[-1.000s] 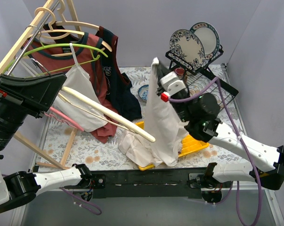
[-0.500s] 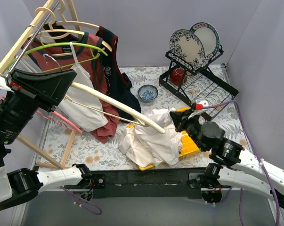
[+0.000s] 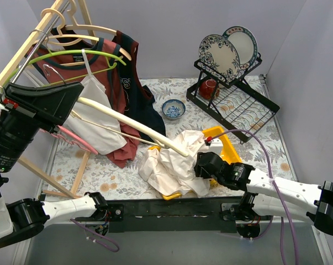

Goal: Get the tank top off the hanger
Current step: Place the tank top in the bin.

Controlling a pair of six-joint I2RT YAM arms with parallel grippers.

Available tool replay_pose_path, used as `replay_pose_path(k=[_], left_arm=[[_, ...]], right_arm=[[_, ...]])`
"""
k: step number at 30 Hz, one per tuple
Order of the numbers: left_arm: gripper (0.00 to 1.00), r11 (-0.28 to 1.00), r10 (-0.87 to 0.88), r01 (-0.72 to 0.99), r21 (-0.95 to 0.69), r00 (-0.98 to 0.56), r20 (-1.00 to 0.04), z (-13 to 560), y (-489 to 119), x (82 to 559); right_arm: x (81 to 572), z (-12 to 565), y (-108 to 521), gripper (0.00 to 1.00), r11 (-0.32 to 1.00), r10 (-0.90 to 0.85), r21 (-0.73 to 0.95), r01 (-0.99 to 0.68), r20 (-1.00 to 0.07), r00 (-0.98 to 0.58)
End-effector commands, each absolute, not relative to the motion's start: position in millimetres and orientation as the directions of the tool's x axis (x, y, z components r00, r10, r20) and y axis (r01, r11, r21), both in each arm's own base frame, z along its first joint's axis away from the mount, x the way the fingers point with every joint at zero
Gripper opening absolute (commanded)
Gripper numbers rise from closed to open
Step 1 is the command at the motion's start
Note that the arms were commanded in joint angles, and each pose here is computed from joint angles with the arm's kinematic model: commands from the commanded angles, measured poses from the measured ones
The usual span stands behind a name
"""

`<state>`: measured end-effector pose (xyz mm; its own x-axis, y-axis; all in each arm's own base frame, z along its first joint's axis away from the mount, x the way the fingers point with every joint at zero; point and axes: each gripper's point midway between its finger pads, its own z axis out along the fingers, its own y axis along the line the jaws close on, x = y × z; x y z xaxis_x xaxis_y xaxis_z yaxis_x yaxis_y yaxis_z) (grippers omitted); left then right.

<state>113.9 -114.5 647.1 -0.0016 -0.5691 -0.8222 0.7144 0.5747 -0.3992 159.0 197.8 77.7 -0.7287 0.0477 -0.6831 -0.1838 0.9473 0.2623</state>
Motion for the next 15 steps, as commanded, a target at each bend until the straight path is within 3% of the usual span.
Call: replay_pose_path(k=[1, 2, 3, 8, 12, 15], left_arm=[[0.0, 0.58, -0.584, 0.709, -0.402, 0.018, -0.811, 654, -104, 110], [0.0, 0.58, -0.583, 0.708, -0.402, 0.018, -0.812, 654, -105, 111], [0.0, 0.579, -0.582, 0.71, -0.4, 0.016, -0.813, 654, -105, 111], [0.0, 0.555, -0.598, 0.733, -0.394, 0.022, -0.802, 664, -102, 103], [0.0, 0.548, -0.611, 0.737, -0.395, 0.03, -0.791, 668, -97, 99], [0.0, 0.547, -0.611, 0.737, -0.398, 0.026, -0.791, 666, -96, 98]], right_arm=[[169, 116, 197, 0.74, 0.95, 0.052, 0.248, -0.189, -0.725, -0.686], [173, 142, 204, 0.83, 0.937, 0.062, 0.27, -0.22, -0.751, -0.658], [171, 151, 208, 0.85, 0.926, 0.032, 0.269, -0.267, -0.756, -0.653], [159, 188, 233, 0.85, 0.814, -0.181, 0.208, -0.543, -0.797, -0.576], [122, 199, 282, 0.82, 0.542, -0.312, 0.289, -0.789, -0.803, -0.508], [96, 189, 307, 0.8, 0.375, -0.364, 0.362, -0.853, -0.789, -0.495]])
